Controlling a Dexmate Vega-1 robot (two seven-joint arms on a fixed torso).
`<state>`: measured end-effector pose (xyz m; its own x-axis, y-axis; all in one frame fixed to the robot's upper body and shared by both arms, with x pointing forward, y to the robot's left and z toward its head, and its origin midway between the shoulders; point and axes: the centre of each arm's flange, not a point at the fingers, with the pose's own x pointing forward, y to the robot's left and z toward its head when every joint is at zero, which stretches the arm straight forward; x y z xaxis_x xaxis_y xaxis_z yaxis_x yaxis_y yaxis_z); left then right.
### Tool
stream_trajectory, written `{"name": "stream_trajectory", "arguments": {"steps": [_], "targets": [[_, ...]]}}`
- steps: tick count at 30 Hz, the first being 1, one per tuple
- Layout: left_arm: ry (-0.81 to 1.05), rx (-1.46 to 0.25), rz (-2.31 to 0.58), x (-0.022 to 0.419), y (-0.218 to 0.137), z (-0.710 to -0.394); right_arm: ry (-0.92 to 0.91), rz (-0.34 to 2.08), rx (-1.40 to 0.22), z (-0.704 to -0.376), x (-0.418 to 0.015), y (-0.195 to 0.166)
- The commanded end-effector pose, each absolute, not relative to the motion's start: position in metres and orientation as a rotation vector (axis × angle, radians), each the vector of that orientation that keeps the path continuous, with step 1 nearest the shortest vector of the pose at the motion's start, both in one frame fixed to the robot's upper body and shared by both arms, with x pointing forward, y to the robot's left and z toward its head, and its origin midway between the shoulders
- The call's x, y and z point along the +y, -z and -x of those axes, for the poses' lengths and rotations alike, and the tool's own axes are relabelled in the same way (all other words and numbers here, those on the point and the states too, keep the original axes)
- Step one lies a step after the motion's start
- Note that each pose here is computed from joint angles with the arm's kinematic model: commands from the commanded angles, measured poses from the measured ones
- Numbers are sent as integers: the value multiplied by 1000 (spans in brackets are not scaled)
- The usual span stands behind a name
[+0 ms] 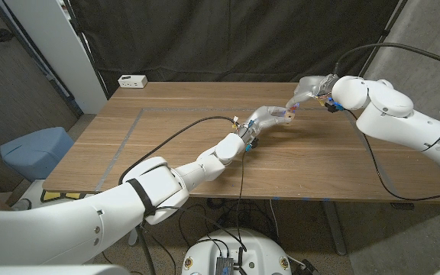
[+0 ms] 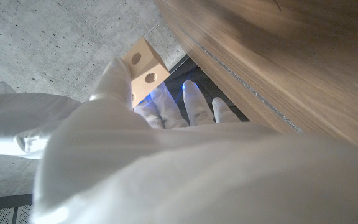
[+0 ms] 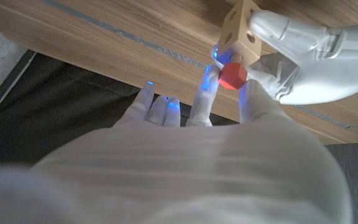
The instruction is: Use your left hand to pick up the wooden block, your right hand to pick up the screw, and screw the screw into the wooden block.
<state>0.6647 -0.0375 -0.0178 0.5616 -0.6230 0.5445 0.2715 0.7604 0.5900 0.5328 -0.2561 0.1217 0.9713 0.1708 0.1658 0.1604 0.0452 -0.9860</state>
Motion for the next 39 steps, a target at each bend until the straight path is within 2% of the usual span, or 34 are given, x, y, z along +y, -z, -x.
{"name": "stream_trajectory", "arguments": {"steps": [1,39], "targets": [[554,-818,-475,-38,18,-664,10,1557,-246,-535,-256,-119],[552,-793,-475,-38,17,-668,78,1604,-216,-540,-253,-115]]}}
